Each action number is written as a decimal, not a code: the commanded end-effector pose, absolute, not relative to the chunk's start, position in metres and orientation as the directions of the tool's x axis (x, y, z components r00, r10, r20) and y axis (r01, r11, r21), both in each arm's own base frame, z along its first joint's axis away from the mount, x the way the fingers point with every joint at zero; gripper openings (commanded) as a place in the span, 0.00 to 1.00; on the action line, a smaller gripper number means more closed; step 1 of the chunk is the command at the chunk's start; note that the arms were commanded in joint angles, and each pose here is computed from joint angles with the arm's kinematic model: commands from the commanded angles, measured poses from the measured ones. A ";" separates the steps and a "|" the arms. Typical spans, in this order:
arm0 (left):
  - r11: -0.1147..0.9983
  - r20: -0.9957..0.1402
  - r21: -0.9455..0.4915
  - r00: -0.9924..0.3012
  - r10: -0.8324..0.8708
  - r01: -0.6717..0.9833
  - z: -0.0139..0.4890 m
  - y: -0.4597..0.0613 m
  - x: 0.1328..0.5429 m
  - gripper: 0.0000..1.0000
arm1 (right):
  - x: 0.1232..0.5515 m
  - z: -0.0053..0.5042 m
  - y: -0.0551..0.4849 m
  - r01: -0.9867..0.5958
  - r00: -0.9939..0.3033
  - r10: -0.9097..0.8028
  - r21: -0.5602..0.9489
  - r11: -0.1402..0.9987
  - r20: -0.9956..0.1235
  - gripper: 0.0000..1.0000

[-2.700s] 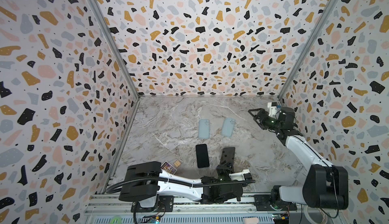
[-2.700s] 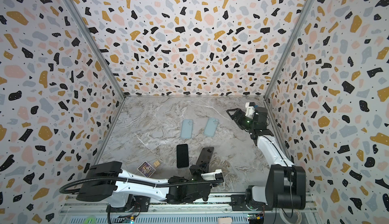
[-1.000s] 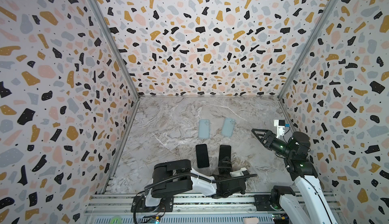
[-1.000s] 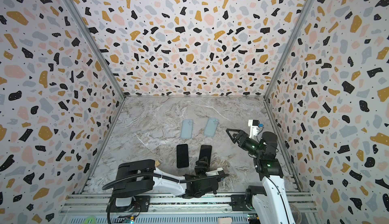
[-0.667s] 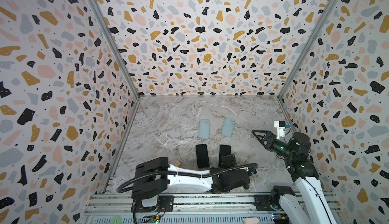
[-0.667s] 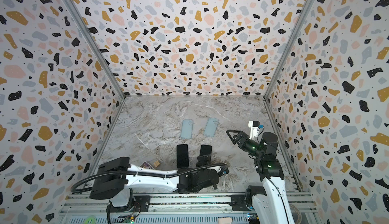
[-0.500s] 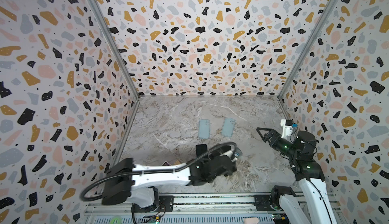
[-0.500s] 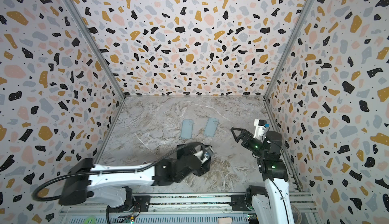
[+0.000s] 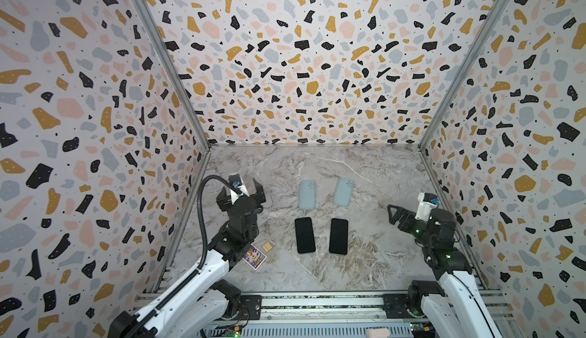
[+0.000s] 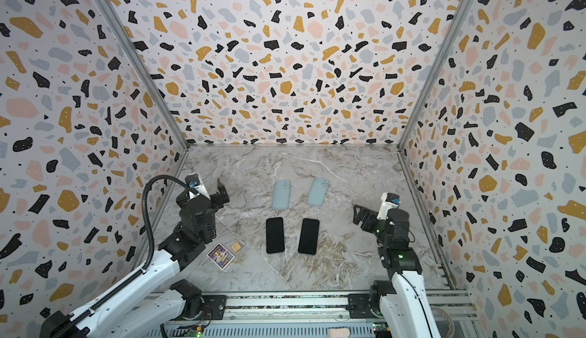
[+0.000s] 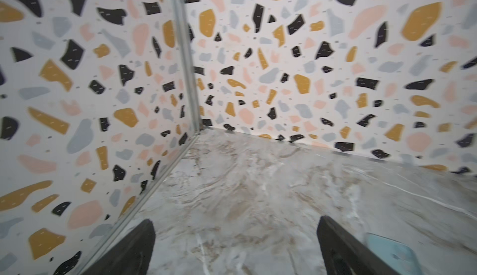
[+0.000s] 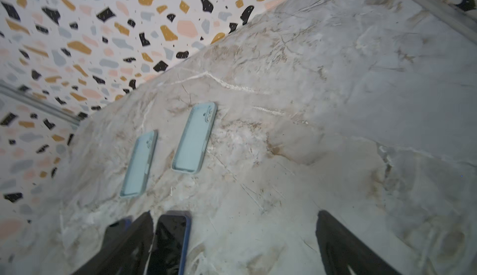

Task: Take the phone out of the phone case
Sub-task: Reset both arms

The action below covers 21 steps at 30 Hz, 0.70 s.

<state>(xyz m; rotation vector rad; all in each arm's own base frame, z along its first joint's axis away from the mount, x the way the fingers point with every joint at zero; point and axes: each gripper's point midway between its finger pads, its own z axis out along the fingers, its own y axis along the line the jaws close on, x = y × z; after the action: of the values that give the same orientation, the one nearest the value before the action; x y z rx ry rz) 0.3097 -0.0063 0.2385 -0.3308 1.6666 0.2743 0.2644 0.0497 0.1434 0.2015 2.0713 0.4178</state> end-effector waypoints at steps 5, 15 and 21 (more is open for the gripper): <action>0.913 -0.999 -0.030 0.049 -0.011 -0.406 0.206 0.017 0.295 0.99 | 0.285 0.181 0.040 0.070 -0.130 -0.018 -0.028 0.997 -0.991 0.99; 0.927 -0.999 0.017 0.037 0.033 -0.374 0.168 0.029 0.300 1.00 | 0.281 0.182 0.026 0.102 0.131 -0.151 -0.139 0.985 -0.980 0.99; 0.936 -0.997 0.066 -0.061 0.048 -0.347 0.142 0.025 0.331 0.99 | 0.323 0.154 0.018 0.094 0.058 -0.133 -0.128 0.987 -0.989 0.99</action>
<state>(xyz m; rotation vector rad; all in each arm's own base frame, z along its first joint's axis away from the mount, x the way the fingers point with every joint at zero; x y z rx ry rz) 0.3152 0.0297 0.1154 -0.2167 1.7127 0.4029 0.3166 0.0136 0.1259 -0.0380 1.6478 -0.2232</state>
